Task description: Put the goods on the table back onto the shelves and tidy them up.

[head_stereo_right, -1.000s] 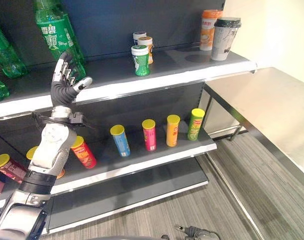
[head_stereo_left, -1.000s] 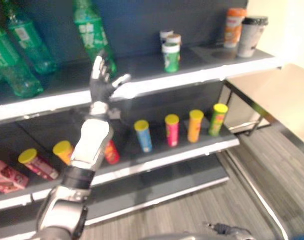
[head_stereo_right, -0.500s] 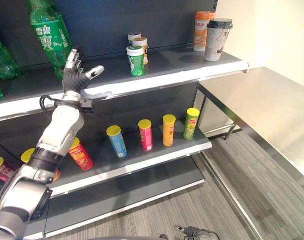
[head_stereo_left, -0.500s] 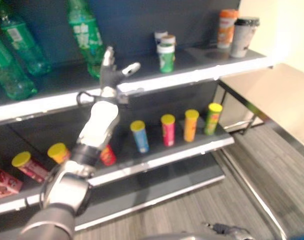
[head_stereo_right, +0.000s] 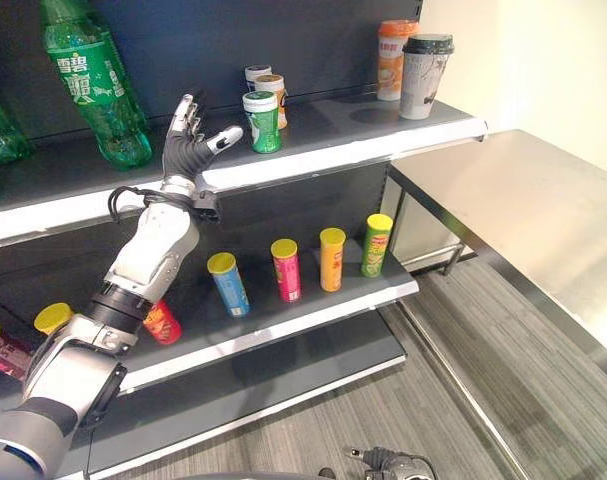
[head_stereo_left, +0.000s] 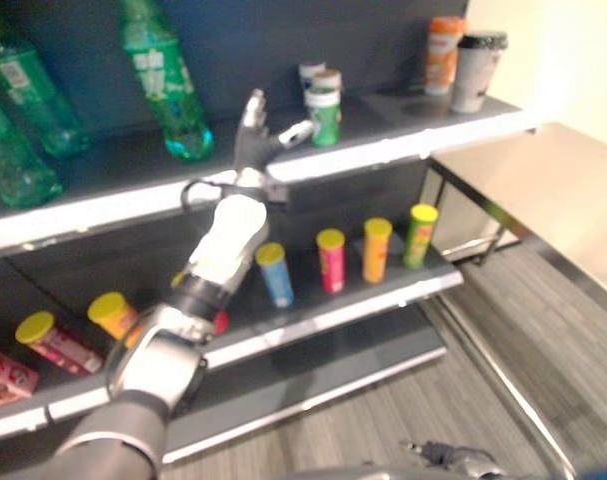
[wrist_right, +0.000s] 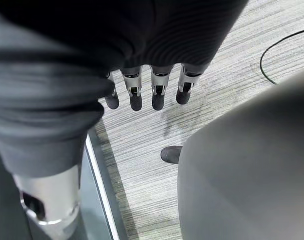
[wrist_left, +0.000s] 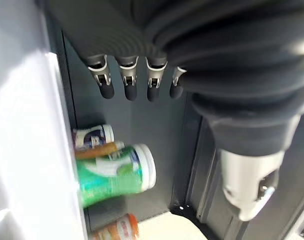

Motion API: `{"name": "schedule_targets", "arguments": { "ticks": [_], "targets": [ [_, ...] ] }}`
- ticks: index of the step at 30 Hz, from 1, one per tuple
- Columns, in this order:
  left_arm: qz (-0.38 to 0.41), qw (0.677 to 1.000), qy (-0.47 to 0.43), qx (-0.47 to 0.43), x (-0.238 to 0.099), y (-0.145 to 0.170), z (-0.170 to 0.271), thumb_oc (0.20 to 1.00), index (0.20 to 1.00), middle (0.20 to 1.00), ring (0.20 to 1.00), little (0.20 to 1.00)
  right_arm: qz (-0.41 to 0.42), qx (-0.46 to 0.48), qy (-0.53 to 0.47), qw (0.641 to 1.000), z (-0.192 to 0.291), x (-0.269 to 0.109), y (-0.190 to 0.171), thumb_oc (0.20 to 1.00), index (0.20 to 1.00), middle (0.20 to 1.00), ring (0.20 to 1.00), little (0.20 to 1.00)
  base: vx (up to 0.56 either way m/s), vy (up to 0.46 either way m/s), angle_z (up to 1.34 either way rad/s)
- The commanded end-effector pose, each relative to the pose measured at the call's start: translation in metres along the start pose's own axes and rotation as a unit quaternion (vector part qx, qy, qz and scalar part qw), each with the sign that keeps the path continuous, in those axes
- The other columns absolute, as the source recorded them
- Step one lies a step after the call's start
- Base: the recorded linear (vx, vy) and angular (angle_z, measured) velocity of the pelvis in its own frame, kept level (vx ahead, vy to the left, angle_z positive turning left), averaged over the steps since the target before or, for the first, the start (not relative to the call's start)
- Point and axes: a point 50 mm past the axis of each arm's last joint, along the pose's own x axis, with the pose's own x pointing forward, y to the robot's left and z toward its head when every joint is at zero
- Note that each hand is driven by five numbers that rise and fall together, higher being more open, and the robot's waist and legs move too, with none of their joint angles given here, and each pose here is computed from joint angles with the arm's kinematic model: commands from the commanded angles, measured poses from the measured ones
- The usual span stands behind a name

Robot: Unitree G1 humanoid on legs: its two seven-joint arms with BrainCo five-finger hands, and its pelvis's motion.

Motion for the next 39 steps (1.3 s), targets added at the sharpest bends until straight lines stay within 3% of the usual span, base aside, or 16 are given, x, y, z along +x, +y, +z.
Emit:
{"name": "schedule_targets", "arguments": {
  "ticks": [1, 6, 14, 21, 25, 27, 29, 31, 37, 39],
  "targets": [
    [0.006, 0.999, -0.045, 0.024, 0.032, 0.001, 0.036, 1.000, 1.000, 1.000, 1.000, 1.000, 0.020, -0.001, 0.009, 1.000, 0.003, 0.000, 0.019, 1.000, 1.000, 1.000, 1.000, 1.000, 0.02, -0.009, -0.06],
    [0.004, 0.999, -0.044, 0.028, 0.035, -0.005, 0.037, 1.000, 1.000, 1.000, 1.000, 1.000, 0.019, 0.001, 0.006, 1.000, 0.003, 0.000, 0.019, 1.000, 1.000, 1.000, 1.000, 1.000, 0.00, -0.002, -0.02],
    [0.045, 0.996, -0.043, 0.068, 0.036, 0.019, 0.037, 1.000, 1.000, 1.000, 1.000, 1.000, 0.019, 0.020, 0.014, 1.000, 0.000, 0.000, 0.018, 1.000, 1.000, 1.000, 1.000, 1.000, 0.00, 0.000, -0.02],
    [0.078, 0.987, -0.121, 0.076, 0.026, 0.026, 0.064, 1.000, 1.000, 1.000, 1.000, 1.000, 0.019, 0.025, 0.013, 0.999, 0.000, 0.000, 0.019, 1.000, 1.000, 1.000, 1.000, 1.000, -0.03, -0.005, 0.00],
    [0.115, 0.966, -0.214, 0.086, 0.000, 0.036, 0.090, 1.000, 1.000, 1.000, 1.000, 1.000, 0.015, 0.048, 0.007, 0.999, 0.002, 0.000, 0.017, 1.000, 1.000, 1.000, 1.000, 1.000, -0.03, -0.004, 0.23],
    [0.128, 0.944, -0.290, 0.096, -0.033, 0.039, 0.106, 1.000, 1.000, 1.000, 1.000, 1.000, 0.011, 0.061, 0.002, 0.998, 0.002, 0.000, 0.017, 1.000, 1.000, 1.000, 1.000, 1.000, -0.03, -0.010, 0.17],
    [0.129, 0.944, -0.289, 0.097, -0.034, 0.039, 0.106, 1.000, 1.000, 1.000, 1.000, 1.000, 0.011, 0.061, 0.003, 0.998, 0.001, 0.000, 0.017, 1.000, 1.000, 1.000, 1.000, 1.000, -0.02, -0.009, 0.07],
    [0.134, 0.926, -0.337, 0.108, -0.061, 0.041, 0.113, 1.000, 1.000, 1.000, 1.000, 1.000, 0.005, 0.075, 0.002, 0.997, 0.000, 0.000, 0.017, 1.000, 1.000, 1.000, 1.000, 1.000, -0.02, -0.020, 0.07],
    [0.119, 0.920, -0.344, 0.145, -0.096, 0.045, 0.097, 1.000, 1.000, 1.000, 1.000, 1.000, 0.001, 0.083, -0.006, 0.997, -0.002, 0.000, 0.021, 1.000, 1.000, 1.000, 1.000, 1.000, -0.02, -0.034, 0.12],
    [0.106, 0.920, -0.320, 0.199, -0.114, 0.052, 0.078, 1.000, 1.000, 1.000, 1.000, 1.000, -0.004, 0.089, -0.013, 0.996, -0.003, 0.000, 0.022, 1.000, 1.000, 1.000, 1.000, 1.000, -0.02, -0.043, 0.07]
  ]
}}
